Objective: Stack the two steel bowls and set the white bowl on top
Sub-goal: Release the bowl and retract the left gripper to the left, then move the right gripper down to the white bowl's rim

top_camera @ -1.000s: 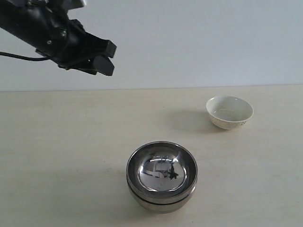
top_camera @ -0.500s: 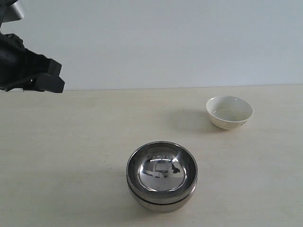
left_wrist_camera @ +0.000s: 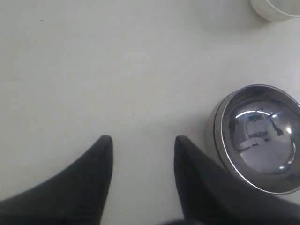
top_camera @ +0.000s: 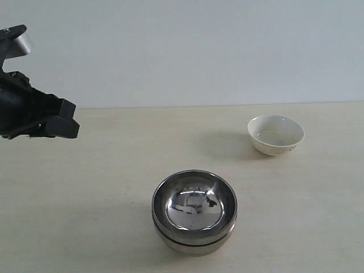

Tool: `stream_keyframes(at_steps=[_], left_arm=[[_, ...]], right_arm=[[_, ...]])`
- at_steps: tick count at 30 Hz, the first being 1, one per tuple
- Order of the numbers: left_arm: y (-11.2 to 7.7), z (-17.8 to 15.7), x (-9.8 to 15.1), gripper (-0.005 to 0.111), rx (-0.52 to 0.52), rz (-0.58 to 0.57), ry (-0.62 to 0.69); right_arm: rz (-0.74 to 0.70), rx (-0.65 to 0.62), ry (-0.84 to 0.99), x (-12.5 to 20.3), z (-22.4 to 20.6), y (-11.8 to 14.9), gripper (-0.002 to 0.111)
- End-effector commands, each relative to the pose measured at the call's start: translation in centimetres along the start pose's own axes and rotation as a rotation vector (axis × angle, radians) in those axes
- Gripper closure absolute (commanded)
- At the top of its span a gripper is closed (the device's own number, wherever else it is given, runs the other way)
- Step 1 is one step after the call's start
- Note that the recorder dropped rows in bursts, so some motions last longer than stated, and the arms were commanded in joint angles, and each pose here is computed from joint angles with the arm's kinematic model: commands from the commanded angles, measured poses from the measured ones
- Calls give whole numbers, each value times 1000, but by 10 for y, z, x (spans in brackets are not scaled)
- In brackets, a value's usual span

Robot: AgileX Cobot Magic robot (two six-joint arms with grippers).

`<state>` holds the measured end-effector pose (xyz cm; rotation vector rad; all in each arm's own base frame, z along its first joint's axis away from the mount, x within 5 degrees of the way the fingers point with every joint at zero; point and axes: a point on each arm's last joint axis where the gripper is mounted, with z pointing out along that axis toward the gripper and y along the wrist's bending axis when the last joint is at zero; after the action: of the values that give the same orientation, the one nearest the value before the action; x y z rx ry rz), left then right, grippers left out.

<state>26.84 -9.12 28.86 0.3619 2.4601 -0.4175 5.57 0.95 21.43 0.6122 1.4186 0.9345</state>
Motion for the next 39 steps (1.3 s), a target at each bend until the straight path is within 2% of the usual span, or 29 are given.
stream_keyframes(at_steps=[1,6,11,13,17,21,24,32,36,39], left_arm=[[3,6,11,66,-2,-14,10],[8,20,33,66,-19,-66,30],[10,28,59,66,-16,-96,135],[11,30,65,66,-19,-101,153],[12,32,72,66,-18,-115,178],[10,31,76,66,-3,-116,229],[12,29,81,66,-20,-73,286],[35,22,91,66,-302,-143,385],[34,24,88,66,-292,-150,343],[34,24,87,66,-290,-149,332]], right_arm=[[81,-58,-103,-9,-1,5,108],[65,-62,-105,-10,-1,6,108],[-130,-124,-109,-25,-6,36,108],[-168,-158,-132,-34,-10,51,108],[-247,-119,-78,-47,0,74,108],[-392,-8,83,-53,26,91,108],[-466,52,223,-56,52,104,108],[-650,166,559,-45,141,114,108],[-689,220,688,-38,182,111,108],[-690,244,720,-35,210,108,102]])
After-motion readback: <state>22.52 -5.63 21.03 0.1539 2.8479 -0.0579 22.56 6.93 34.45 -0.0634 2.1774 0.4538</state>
